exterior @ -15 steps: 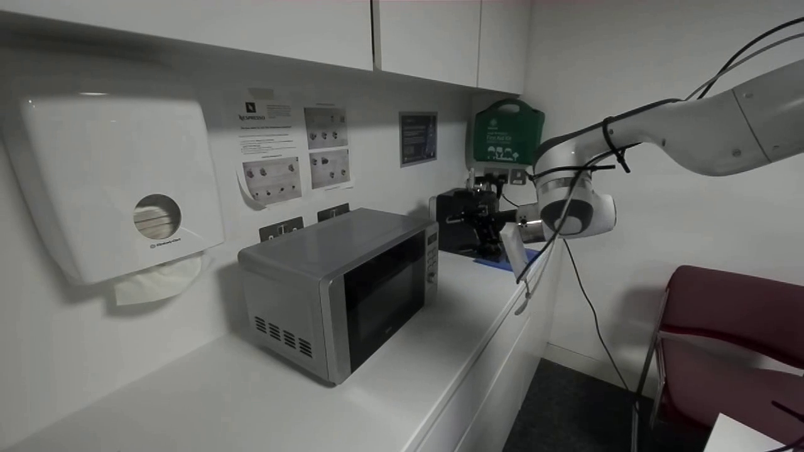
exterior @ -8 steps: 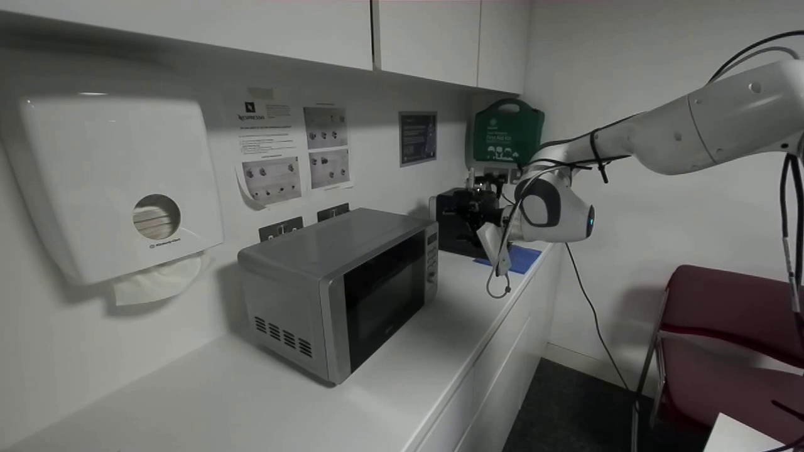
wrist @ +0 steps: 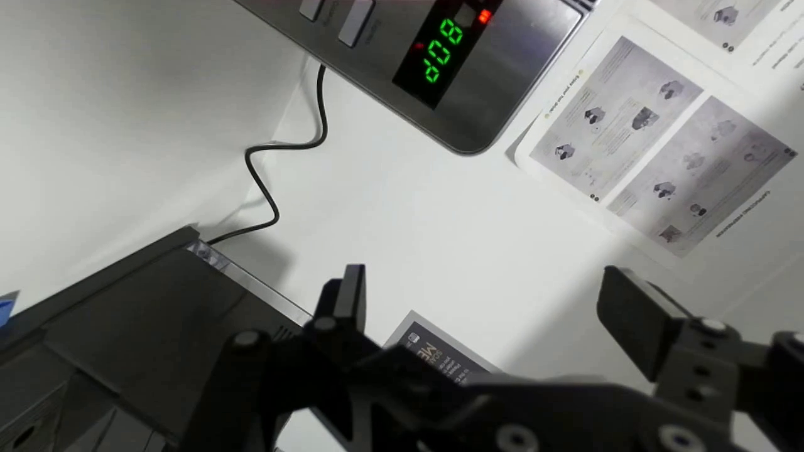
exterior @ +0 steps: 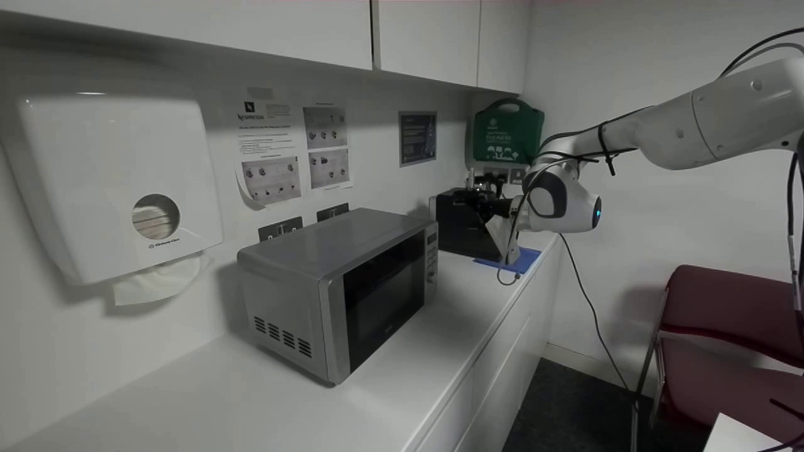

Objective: Press a button on the microwave.

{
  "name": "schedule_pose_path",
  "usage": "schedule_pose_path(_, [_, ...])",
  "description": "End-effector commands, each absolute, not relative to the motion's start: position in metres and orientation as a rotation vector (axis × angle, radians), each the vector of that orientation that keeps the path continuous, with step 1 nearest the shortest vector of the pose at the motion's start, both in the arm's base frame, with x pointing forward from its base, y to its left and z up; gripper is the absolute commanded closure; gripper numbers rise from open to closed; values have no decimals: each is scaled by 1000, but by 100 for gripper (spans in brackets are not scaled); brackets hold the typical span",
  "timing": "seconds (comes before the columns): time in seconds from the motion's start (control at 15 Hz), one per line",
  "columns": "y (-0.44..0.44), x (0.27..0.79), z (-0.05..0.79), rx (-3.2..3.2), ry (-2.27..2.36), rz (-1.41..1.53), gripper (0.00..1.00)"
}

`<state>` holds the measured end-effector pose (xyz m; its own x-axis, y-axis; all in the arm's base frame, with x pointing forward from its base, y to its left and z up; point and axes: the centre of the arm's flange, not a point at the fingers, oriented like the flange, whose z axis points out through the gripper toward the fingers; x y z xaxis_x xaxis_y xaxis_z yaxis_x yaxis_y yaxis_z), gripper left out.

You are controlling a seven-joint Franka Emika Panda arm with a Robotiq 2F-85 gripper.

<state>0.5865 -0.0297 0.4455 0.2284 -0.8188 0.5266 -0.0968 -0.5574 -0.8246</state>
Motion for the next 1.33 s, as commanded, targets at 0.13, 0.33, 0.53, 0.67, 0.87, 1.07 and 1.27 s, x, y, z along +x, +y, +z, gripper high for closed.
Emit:
schedule_pose_path(0.13, [33,569,426,-1846,763,-1262,0])
schedule_pose_path(0.33, [64,565,413,-1787,762,-1069,26])
schedule_pose_path(0.53, [82,563,407,-1725,773,-973,51])
schedule_pose_path(0.67, [82,563,408,-1696,783,-982,66])
schedule_pose_path(0.87, [72,564,412,-1680,804,-1027,90])
schedule_pose_path(1.07, [63,565,411,-1659,853,-1055,100])
schedule_pose_path(1.27, [50,568,406,-1643,891,-1079,100])
